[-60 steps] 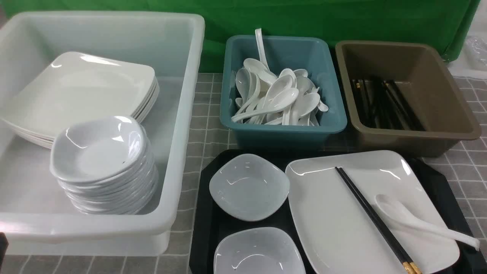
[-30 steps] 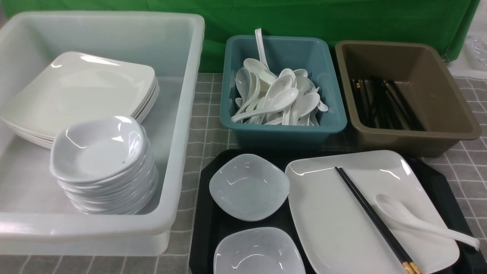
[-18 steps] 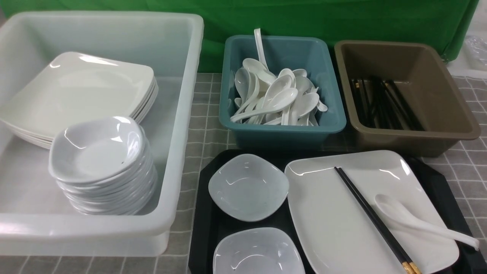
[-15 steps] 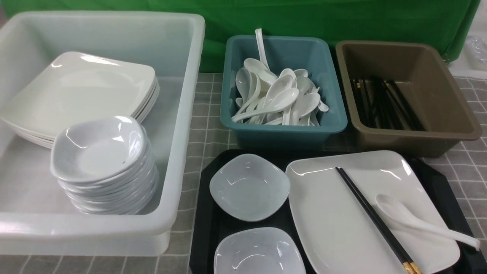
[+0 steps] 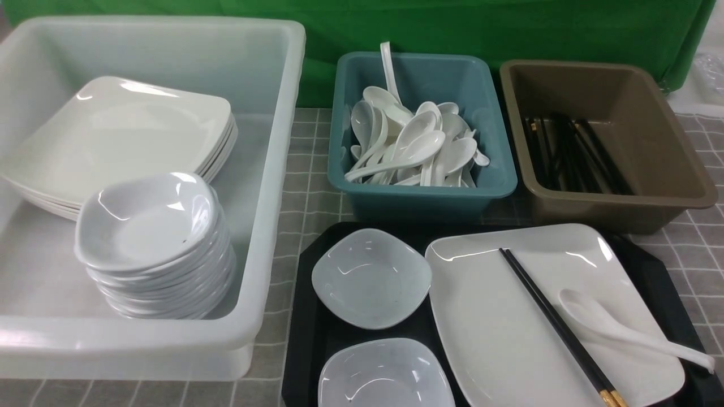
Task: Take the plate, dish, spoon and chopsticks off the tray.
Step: Use the right arm to grab a soup spoon from the plate
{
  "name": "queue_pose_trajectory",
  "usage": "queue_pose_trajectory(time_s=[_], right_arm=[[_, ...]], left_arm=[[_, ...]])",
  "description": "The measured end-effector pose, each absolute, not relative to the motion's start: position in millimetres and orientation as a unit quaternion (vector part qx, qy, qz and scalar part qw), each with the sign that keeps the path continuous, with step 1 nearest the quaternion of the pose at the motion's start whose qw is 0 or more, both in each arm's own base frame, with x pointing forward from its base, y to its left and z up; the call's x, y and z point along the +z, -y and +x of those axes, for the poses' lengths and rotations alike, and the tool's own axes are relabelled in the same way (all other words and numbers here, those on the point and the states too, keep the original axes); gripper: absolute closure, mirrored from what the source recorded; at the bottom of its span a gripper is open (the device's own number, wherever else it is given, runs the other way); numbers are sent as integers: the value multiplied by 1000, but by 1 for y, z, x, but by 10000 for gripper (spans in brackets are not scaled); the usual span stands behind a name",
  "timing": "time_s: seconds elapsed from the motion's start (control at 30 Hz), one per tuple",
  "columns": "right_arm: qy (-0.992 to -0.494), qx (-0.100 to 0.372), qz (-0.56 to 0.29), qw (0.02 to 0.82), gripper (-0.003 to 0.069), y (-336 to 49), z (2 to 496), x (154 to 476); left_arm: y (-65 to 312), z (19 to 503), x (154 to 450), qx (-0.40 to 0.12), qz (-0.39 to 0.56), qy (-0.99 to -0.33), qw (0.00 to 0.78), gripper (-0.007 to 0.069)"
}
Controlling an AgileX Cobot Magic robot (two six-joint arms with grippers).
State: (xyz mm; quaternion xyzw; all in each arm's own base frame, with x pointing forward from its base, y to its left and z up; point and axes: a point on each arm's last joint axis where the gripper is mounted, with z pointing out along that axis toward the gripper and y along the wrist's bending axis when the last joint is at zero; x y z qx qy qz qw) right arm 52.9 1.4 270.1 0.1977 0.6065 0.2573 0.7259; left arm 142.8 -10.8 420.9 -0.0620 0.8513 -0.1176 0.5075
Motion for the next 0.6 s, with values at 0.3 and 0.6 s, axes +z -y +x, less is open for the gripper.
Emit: queue_pose_trajectory(time_s=[0.3, 0.6], right_arm=[[-906, 57, -28, 418, 640, -23, 122, 369], [-963, 15, -203, 178, 640, -48, 193, 354]], left_arm=[[67, 205, 356, -161, 113, -941, 274, 624], [134, 191, 335, -158, 245, -939, 185, 625]])
